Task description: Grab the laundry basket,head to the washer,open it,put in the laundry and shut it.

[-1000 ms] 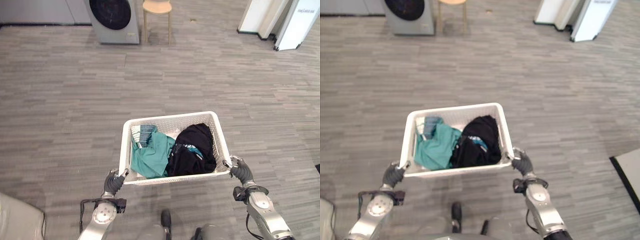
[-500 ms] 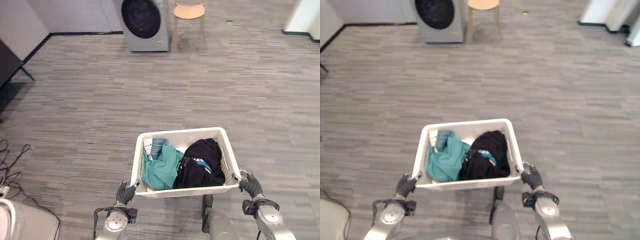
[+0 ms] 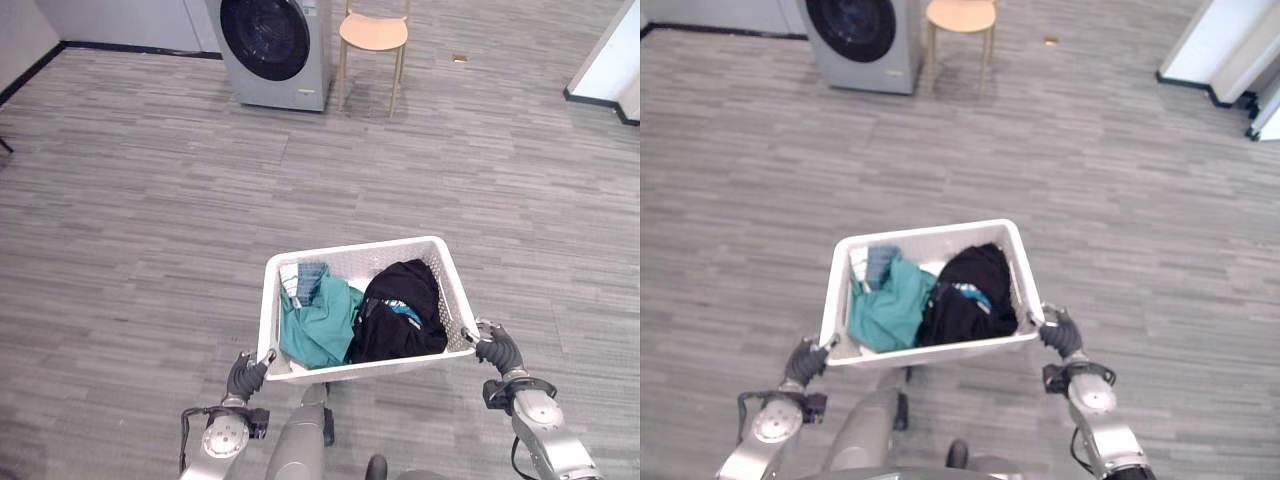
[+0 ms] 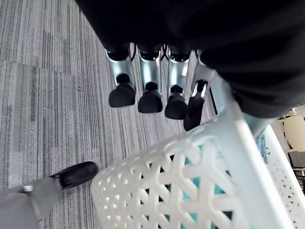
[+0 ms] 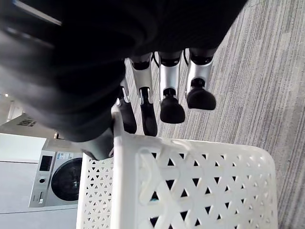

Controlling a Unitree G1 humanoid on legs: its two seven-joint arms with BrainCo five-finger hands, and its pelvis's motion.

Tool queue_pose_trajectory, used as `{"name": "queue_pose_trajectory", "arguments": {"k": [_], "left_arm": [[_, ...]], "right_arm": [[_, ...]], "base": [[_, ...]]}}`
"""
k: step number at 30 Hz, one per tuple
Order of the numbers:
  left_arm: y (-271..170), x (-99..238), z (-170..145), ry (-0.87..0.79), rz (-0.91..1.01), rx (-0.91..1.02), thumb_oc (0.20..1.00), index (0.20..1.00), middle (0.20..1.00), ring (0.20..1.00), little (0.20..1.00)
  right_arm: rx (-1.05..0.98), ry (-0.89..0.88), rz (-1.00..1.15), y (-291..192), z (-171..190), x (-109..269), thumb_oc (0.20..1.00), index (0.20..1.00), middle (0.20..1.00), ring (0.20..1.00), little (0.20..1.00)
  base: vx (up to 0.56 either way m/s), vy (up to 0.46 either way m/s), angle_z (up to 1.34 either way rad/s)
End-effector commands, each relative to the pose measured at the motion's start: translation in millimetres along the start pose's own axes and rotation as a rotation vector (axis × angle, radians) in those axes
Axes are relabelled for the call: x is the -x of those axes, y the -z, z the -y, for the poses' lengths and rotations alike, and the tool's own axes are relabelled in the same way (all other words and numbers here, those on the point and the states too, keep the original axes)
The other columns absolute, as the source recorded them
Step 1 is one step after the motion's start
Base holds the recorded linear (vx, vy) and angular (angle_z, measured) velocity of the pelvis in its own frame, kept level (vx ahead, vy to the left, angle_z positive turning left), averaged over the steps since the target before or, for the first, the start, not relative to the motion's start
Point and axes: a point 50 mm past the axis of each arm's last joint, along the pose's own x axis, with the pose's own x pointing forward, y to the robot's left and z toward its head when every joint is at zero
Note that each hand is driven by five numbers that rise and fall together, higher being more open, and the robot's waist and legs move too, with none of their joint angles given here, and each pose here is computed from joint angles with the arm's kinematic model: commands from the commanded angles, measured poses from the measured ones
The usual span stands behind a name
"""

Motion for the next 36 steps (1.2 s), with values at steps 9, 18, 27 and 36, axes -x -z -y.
{"name": "queue_pose_trajectory", "arguments": {"k": [9, 18, 27, 36], "left_arm": [[-73, -8, -20, -0.033, 0.36, 0.001, 0.2, 0.2, 0.2, 0.2, 0.2], [-67, -7, -16, -0.029, 0.337, 0.052, 0.2, 0.2, 0.2, 0.2, 0.2], [-71, -10, -4, 0.002, 0.361, 0.055, 0.2, 0.2, 0.2, 0.2, 0.2], [-74, -11, -1, 0.034, 0.354, 0.076, 0.2, 0.2, 0.2, 0.2, 0.2]], "right_arm": [[-0.065, -0.139, 0.236, -44, -33, -8, 0.2, 0.2, 0.2, 0.2, 0.2], [-0.08, -0.121, 0.212, -40, -29, -7, 0.2, 0.2, 0.2, 0.2, 0.2], [-0.067, -0.09, 0.202, -34, -19, 2, 0.2, 0.2, 0.2, 0.2, 0.2], [-0.05, -0.03, 0.201, -37, -3, -1, 0.2, 0.2, 0.2, 0.2, 0.2]], "base": [[0.45, 0.159, -0.43], [0.46, 0.077, -0.03], [0.42, -0.095, 0.52], [0.3, -0.153, 0.13]]}}
